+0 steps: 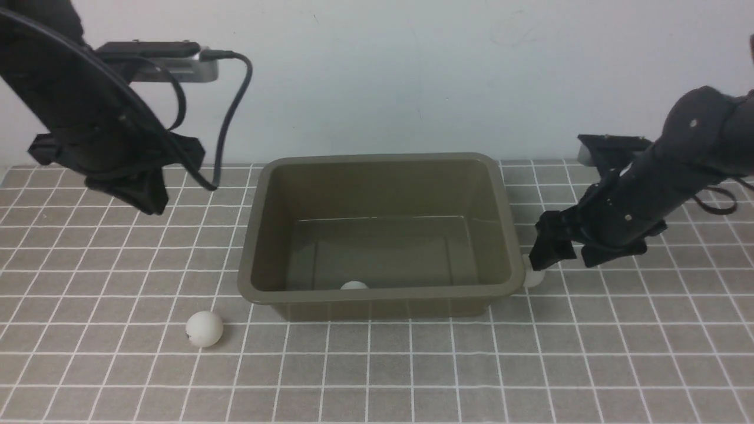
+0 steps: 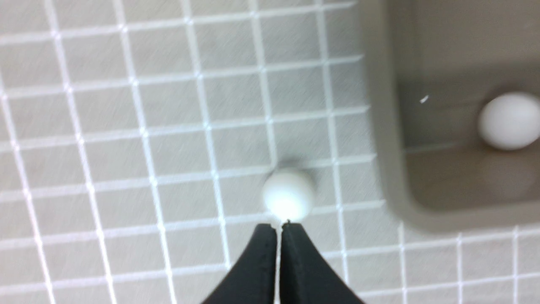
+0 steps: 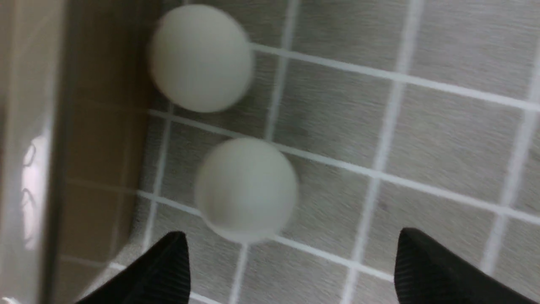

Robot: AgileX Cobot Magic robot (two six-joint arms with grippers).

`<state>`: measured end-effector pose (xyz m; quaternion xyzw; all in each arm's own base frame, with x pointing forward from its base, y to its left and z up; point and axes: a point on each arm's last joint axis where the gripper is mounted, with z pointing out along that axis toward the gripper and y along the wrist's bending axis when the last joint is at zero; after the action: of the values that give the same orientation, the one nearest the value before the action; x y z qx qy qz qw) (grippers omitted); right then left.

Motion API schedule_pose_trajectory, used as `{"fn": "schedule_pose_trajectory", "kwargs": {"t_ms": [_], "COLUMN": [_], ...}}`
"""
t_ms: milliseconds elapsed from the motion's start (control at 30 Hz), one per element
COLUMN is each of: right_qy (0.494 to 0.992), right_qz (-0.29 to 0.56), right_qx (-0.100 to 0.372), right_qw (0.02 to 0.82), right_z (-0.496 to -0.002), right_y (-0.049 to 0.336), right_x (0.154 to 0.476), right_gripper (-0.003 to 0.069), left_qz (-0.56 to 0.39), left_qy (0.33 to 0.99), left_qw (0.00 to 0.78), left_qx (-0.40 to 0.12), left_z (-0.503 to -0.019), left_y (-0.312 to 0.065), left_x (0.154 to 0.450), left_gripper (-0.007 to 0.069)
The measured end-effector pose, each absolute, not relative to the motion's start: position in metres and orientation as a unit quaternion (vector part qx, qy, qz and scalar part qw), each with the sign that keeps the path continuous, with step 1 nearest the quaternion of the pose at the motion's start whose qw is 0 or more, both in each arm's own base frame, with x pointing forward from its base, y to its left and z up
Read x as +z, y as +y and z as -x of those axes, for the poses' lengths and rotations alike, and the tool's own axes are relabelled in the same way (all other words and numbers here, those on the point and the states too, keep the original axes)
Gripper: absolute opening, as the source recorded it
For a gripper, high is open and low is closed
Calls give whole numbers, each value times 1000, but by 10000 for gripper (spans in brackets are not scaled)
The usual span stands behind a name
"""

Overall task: Put the table tennis balls into the box on the grey coffee tablecloth.
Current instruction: 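Reach for and grasp a ping pong ball on the table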

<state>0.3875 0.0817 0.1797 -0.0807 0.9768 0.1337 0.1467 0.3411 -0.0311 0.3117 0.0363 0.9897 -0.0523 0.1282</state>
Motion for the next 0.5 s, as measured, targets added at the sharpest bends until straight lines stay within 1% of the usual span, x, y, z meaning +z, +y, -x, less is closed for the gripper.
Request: {"fn": "schedule_pose_trajectory", "kwargs": {"t_ms": [67, 100, 133, 167, 233, 300, 367, 400, 433, 467, 500], "right_qy": [975, 975, 973, 973, 973, 974, 976, 976, 976, 977, 977], "right_qz": [94, 95, 101, 100, 100, 99, 101, 102, 103, 106, 110], "right_qx": [134, 134, 132, 132, 129, 127, 122, 120, 119, 118, 116], "right_qw": [150, 150, 157, 158, 162, 159, 153, 151, 148, 145, 142], "right_z": [-391, -391, -395, -395, -398, -400, -401, -401, -400, -400, -400], "right_y": [92, 92, 98, 98, 100, 100, 99, 99, 99, 99, 99], "right_x": [176, 176, 172, 172, 165, 159, 152, 151, 151, 152, 154], "right_gripper": [588, 588, 588, 588, 588, 578, 513, 457, 382, 342, 347], "left_qz": [-26, -26, -19, -18, -14, -10, -13, -18, -25, -30, -34], "left_qy": [992, 992, 994, 994, 995, 994, 991, 991, 990, 989, 989], "left_qw": [111, 111, 93, 92, 89, 97, 112, 118, 122, 127, 127], "left_qx": [-50, -50, -49, -49, -50, -56, -67, -68, -68, -69, -70], "left_z": [-332, -332, -327, -327, -324, -324, -324, -325, -325, -325, -326], "left_y": [-24, -24, -21, -21, -20, -21, -23, -24, -24, -24, -24], "left_x": [301, 301, 285, 284, 267, 259, 251, 249, 248, 247, 246], "left_gripper": [-5, -5, -5, -5, -5, -5, -1, 4, 15, 35, 61]}}
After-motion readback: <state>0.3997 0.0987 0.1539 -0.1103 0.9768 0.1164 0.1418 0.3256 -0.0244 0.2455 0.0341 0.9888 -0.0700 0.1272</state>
